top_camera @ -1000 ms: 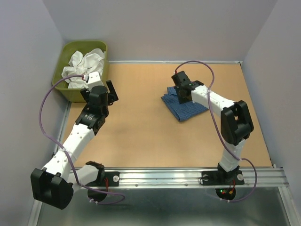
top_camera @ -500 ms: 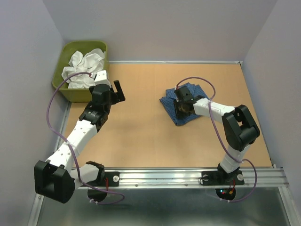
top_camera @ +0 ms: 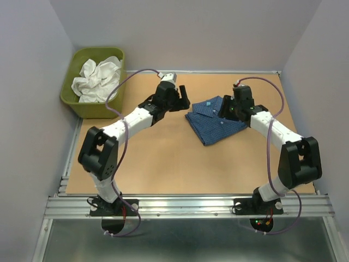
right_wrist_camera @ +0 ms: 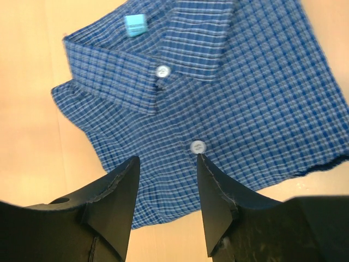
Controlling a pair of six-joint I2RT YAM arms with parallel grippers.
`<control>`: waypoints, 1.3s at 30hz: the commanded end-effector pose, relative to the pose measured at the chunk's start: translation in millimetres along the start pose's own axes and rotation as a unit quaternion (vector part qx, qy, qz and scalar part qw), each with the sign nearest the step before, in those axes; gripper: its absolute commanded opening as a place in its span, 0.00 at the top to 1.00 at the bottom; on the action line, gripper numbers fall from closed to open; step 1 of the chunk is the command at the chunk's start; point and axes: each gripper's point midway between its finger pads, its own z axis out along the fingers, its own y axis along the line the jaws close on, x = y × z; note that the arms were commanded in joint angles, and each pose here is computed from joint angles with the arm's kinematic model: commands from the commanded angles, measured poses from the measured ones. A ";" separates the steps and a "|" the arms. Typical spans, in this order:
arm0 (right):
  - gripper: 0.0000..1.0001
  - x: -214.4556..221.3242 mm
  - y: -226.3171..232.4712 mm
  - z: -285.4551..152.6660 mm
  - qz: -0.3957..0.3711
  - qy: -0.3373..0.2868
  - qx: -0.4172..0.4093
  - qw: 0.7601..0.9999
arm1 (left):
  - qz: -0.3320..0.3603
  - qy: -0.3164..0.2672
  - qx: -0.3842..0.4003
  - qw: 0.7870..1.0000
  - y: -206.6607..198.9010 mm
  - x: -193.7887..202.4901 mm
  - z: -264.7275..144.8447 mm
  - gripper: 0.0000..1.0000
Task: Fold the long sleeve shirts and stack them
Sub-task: Fold the shirt, then neatly place the folded shirt to the corner
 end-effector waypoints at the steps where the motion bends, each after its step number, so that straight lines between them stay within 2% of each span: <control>1: 0.49 -10.8 1.9 -3.7 0.060 -0.017 -0.059 0.996 | -0.040 0.008 0.011 0.999 -22.2 1.9 35.6 0.20; 5: 0.49 -10.8 -14.6 2.3 0.106 -0.017 -0.081 0.991 | -0.045 0.041 0.002 0.998 -24.0 29.1 70.0 0.25; 8: 0.49 -3.1 -26.8 12.2 0.132 -0.014 -0.081 0.988 | -0.044 0.070 -0.025 0.996 -8.5 58.1 91.3 0.33; 11: 0.50 12.2 -40.5 21.8 0.165 -0.001 -0.083 0.983 | -0.044 0.086 -0.050 0.994 6.4 78.2 107.2 0.45; 12: 0.51 13.4 -42.2 23.0 0.179 -0.002 -0.084 0.980 | -0.042 0.108 -0.070 0.991 18.2 94.9 110.7 0.47; 15: 0.51 14.2 -46.9 15.3 0.190 -0.009 -0.079 0.979 | -0.045 0.120 -0.100 0.987 32.6 108.3 113.0 0.59; 18: 0.46 5.4 -48.0 0.0 0.201 -0.036 -0.074 0.976 | -0.049 0.128 -0.117 0.984 42.6 117.2 108.0 0.62; 19: 0.36 12.2 -51.3 -2.4 0.209 -0.034 -0.068 0.975 | -0.050 0.121 -0.111 0.985 38.7 110.9 104.1 0.62; 20: 0.31 13.8 -53.1 -5.1 0.216 -0.037 -0.065 0.973 | -0.050 0.119 -0.107 0.986 36.6 108.1 101.5 0.61; 21: 0.26 18.6 -54.0 -6.8 0.234 -0.035 -0.063 0.970 | -0.049 0.117 -0.107 0.986 36.8 106.6 98.6 0.56; 22: 0.15 18.7 -52.8 -12.2 0.243 -0.040 -0.064 0.967 | -0.048 0.105 -0.099 0.988 30.6 94.5 91.6 0.53; 23: 0.11 33.9 -56.1 -12.0 0.259 -0.029 -0.056 0.964 | -0.047 0.100 -0.098 0.989 29.0 89.5 87.1 0.49; 24: 0.07 38.3 -59.1 -13.5 0.275 -0.030 -0.049 0.960 | -0.045 0.094 -0.097 0.990 28.4 85.4 81.9 0.42; 25: 0.04 31.4 -56.4 -19.0 0.294 -0.049 -0.057 0.953 | -0.044 0.074 -0.091 0.992 22.3 68.9 72.9 0.38; 27: 0.04 48.7 -61.6 -19.2 0.313 -0.045 -0.049 0.947 | -0.039 0.059 -0.090 0.993 21.5 55.8 62.4 0.27; 30: 0.04 59.5 -63.2 -20.6 0.347 -0.056 -0.054 0.935 | -0.044 0.016 -0.076 0.996 17.2 14.2 33.3 0.17; 33: 0.07 67.5 -64.2 -19.8 0.381 -0.074 -0.068 0.919 | -0.045 -0.010 -0.071 0.996 23.9 -9.5 6.8 0.10; 36: 0.10 79.0 -66.9 -14.8 0.416 -0.084 -0.080 0.902 | -0.043 -0.023 -0.089 0.995 52.5 -19.6 -14.2 0.09; 37: 0.11 72.8 -65.0 -14.7 0.419 -0.100 -0.094 0.897 | -0.047 -0.046 -0.091 0.994 61.4 -37.6 -31.1 0.09; 39: 0.12 73.1 -64.7 -9.5 0.438 -0.107 -0.105 0.886 | -0.032 -0.061 -0.104 0.992 78.6 -42.4 -54.4 0.09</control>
